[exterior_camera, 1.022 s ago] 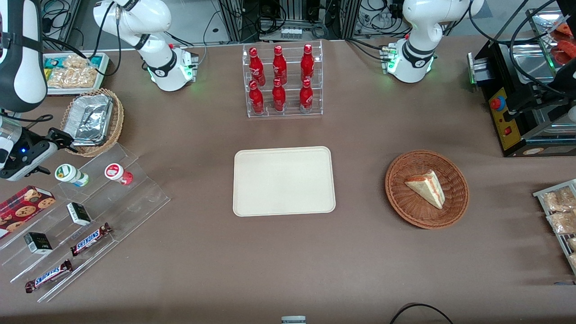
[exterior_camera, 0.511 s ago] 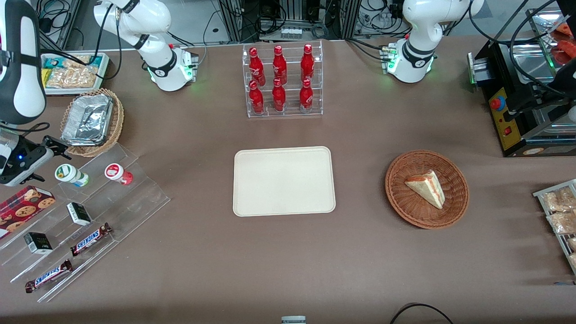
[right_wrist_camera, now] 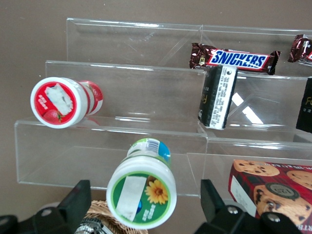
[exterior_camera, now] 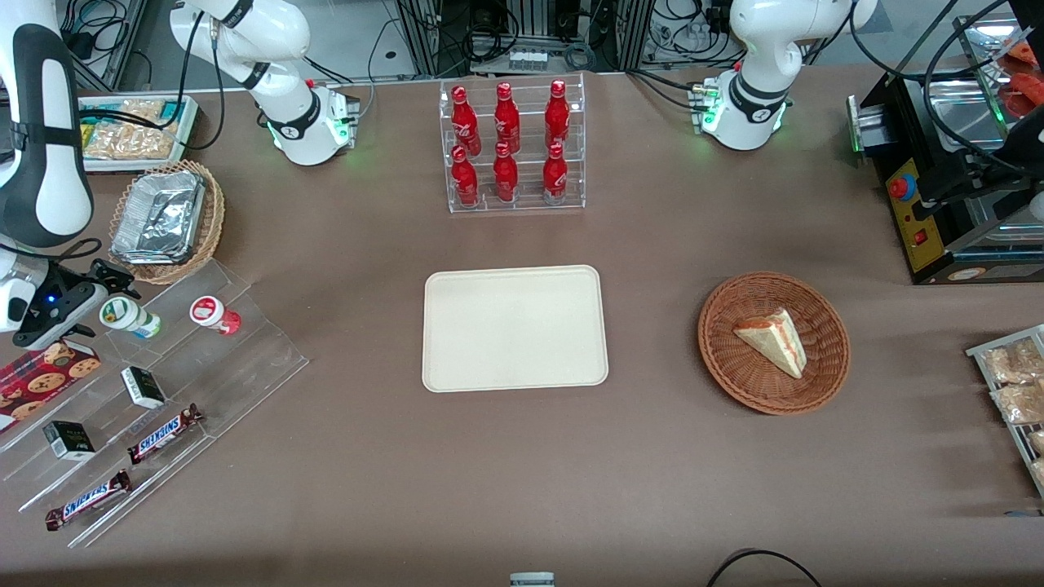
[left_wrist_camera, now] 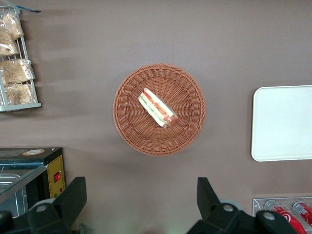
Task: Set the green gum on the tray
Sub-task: 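Close the right gripper on the white-and-green gum tub, then lift the gum tub and carry it over the cream tray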
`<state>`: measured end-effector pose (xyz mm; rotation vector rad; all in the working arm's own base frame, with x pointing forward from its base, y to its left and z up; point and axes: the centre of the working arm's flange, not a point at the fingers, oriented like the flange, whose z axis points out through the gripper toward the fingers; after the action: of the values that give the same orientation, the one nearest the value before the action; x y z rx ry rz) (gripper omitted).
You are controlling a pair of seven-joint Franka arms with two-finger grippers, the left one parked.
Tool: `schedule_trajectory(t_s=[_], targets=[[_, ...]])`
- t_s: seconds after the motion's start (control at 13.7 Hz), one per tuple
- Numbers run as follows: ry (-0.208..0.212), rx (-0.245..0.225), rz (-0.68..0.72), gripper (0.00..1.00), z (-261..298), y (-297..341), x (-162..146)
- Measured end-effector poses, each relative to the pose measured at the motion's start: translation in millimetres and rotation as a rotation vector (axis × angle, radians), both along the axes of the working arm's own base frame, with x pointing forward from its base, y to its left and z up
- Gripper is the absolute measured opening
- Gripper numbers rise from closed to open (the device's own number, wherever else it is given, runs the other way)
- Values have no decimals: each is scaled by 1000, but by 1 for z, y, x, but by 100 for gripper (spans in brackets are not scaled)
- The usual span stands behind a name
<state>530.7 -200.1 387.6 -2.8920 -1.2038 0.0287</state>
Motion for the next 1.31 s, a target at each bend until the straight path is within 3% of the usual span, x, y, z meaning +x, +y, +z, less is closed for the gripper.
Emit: schedule_trajectory(t_s=[0.15,0.36,0.8,1.31], targets=[[6,1,-1,94,-4,0,1],[14,2,-1,60,-9,0,1],[10,3,7,59,-1,4,4],[26,14,29,59,73,66,35]])
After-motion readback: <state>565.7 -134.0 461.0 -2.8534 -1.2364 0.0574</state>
